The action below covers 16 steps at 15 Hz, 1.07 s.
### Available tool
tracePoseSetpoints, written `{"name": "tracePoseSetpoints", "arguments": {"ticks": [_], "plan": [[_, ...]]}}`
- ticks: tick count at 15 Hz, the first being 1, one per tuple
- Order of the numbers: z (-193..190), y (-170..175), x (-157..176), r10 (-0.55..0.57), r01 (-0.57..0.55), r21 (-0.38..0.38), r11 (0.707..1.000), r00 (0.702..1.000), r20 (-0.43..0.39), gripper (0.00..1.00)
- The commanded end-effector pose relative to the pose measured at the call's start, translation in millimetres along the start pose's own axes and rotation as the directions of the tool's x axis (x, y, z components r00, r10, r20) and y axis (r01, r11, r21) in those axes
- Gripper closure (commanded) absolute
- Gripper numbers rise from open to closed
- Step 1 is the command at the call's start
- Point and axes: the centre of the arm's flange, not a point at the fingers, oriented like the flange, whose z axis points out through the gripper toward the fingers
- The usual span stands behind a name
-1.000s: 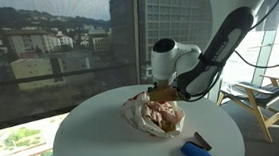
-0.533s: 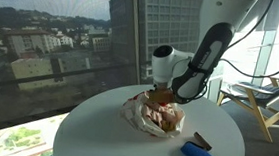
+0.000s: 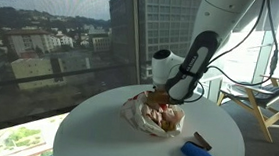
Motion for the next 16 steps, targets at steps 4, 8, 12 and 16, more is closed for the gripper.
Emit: {"name": "tracePoseSetpoints", "arguments": {"ticks": [4, 8, 12, 16], "plan": [[-32, 19, 20, 0.067, -0.064, -0.048, 0.997, 0.996, 0.060, 0.00], [-45, 39, 14, 0.097, -0.088, -0.098, 0.991, 0.990, 0.097, 0.00], [-50, 64, -10, 0.071, -0.051, -0.137, 0.989, 0.986, 0.148, 0.00], [-45, 86, -40, -0.018, 0.049, -0.133, 0.990, 0.974, 0.228, 0.00]]}}
